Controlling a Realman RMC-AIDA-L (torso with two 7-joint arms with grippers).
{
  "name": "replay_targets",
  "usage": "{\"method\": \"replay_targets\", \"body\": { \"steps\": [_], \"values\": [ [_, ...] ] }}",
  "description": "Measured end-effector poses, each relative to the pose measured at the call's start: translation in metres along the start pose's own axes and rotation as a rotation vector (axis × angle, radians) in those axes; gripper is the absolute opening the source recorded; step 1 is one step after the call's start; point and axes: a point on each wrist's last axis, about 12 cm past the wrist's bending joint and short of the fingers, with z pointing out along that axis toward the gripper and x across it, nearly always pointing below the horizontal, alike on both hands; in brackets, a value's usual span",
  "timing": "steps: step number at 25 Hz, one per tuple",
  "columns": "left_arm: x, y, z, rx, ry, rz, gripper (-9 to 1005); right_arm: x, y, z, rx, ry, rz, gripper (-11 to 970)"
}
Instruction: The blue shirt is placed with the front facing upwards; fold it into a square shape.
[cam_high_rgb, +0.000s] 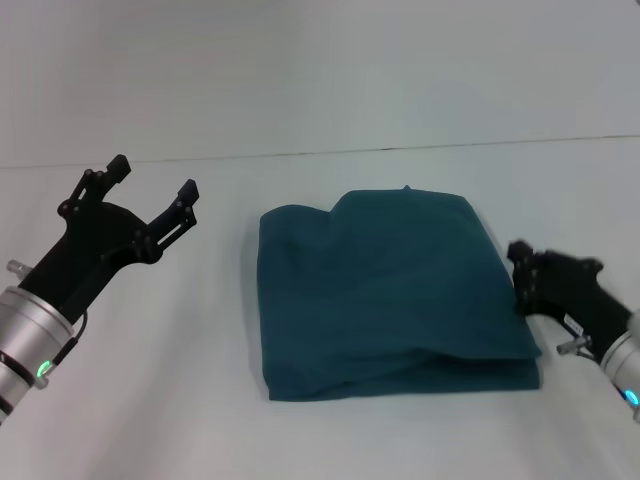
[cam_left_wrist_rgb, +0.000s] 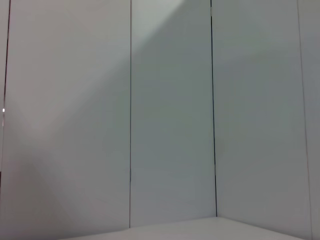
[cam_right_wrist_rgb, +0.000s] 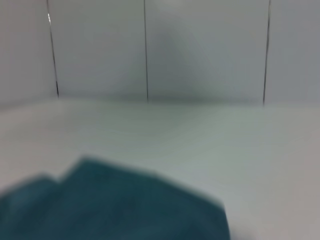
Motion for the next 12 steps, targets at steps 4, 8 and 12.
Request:
{"method": "replay_targets", "body": {
  "steps": [4,8,12],
  "values": [
    [-0.001,0.0,0.001,-0.001,-0.003,0.002,919,-0.023,0.02,0.011,-0.15,-0.147,-0.069,5],
    [-0.001,0.002,0.001,-0.01,-0.006,0.008,918,-0.034,0.041,0.033,-0.269,-0.135,-0.118,5],
    [-0.002,0.002,0.002,-0.012,-0.008,0.013,918,-0.041,0.069,0.064,-0.364,-0.05,-0.2,5]
  ]
}}
